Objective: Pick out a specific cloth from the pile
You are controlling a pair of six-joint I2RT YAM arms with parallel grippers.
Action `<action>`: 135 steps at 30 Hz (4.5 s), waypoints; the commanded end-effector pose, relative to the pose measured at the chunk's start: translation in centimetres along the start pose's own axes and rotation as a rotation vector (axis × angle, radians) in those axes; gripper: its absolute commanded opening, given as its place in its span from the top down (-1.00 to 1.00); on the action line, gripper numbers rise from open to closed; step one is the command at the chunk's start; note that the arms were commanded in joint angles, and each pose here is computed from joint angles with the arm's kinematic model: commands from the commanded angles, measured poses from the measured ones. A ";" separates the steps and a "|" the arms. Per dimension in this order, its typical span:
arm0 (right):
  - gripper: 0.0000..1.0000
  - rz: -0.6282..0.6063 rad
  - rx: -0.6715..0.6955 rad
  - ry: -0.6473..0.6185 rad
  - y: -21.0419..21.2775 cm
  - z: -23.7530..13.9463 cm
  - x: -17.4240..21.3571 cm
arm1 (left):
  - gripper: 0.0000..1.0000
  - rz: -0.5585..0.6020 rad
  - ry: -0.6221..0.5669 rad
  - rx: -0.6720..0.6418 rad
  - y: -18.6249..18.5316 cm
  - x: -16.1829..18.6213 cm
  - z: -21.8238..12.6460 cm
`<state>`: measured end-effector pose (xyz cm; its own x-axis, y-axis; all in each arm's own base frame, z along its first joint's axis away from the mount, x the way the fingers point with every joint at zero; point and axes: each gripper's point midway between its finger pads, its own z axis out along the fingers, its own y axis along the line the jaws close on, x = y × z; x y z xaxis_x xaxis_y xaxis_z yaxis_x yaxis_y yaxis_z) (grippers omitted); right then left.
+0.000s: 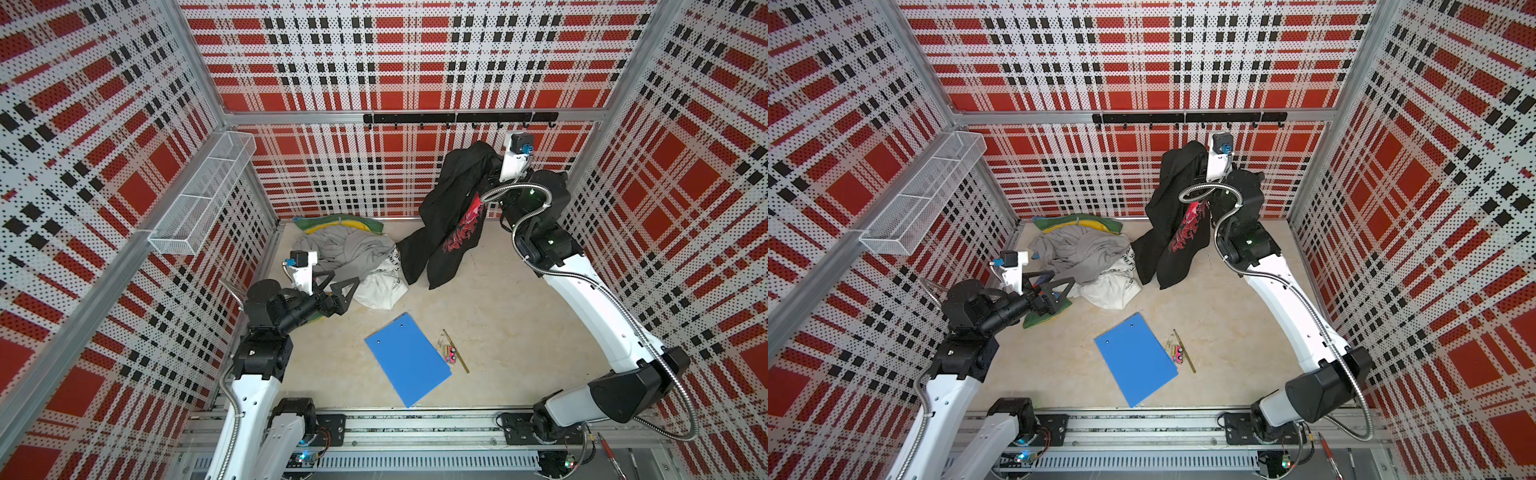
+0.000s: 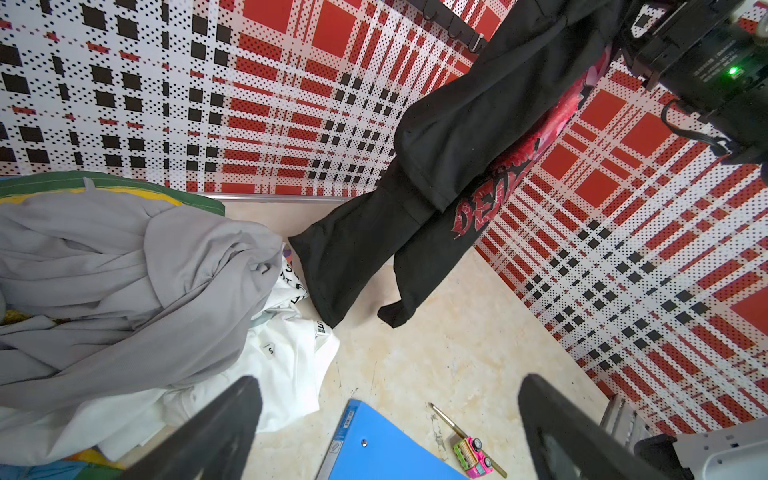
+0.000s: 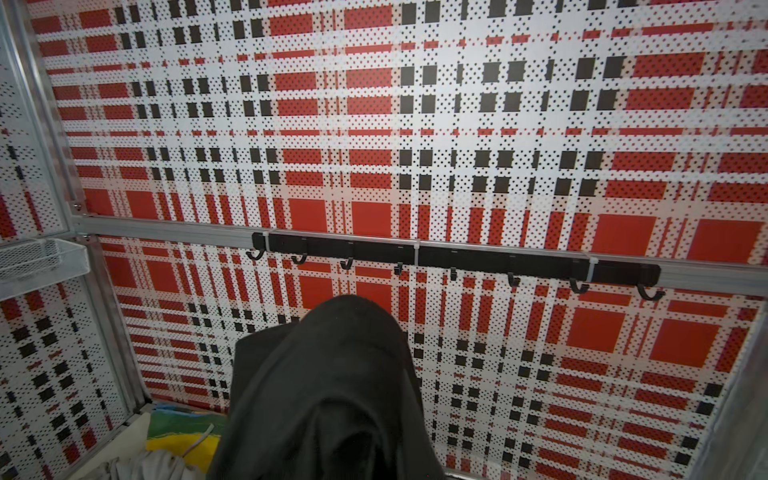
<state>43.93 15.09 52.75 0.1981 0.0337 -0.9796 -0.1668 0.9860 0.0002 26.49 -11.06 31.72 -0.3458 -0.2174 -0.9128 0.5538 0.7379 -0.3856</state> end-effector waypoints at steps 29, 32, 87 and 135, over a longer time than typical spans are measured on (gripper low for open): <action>1.00 0.134 -0.041 0.147 -3.0 -3.5 11.9 | -0.98 0.020 -0.052 0.011 -0.5 -0.7 -1.0; 1.00 0.123 -0.045 0.204 -3.0 -5.0 14.6 | -0.98 0.013 -0.048 0.016 -0.4 -0.7 -0.9; 0.38 0.250 0.102 0.897 -7.9 -4.4 45.2 | -0.99 -0.007 -0.050 -0.002 0.3 -0.6 -0.9; -0.93 0.208 0.282 0.281 -12.0 -21.6 23.8 | -0.99 0.145 -0.130 -0.623 10.3 6.0 1.7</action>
<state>30.02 1.26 23.59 -0.1824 0.2228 -0.9576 0.0826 0.9740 0.2109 30.31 -8.49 20.20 -0.3577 -0.1650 -0.9191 0.1354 0.9647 -0.2259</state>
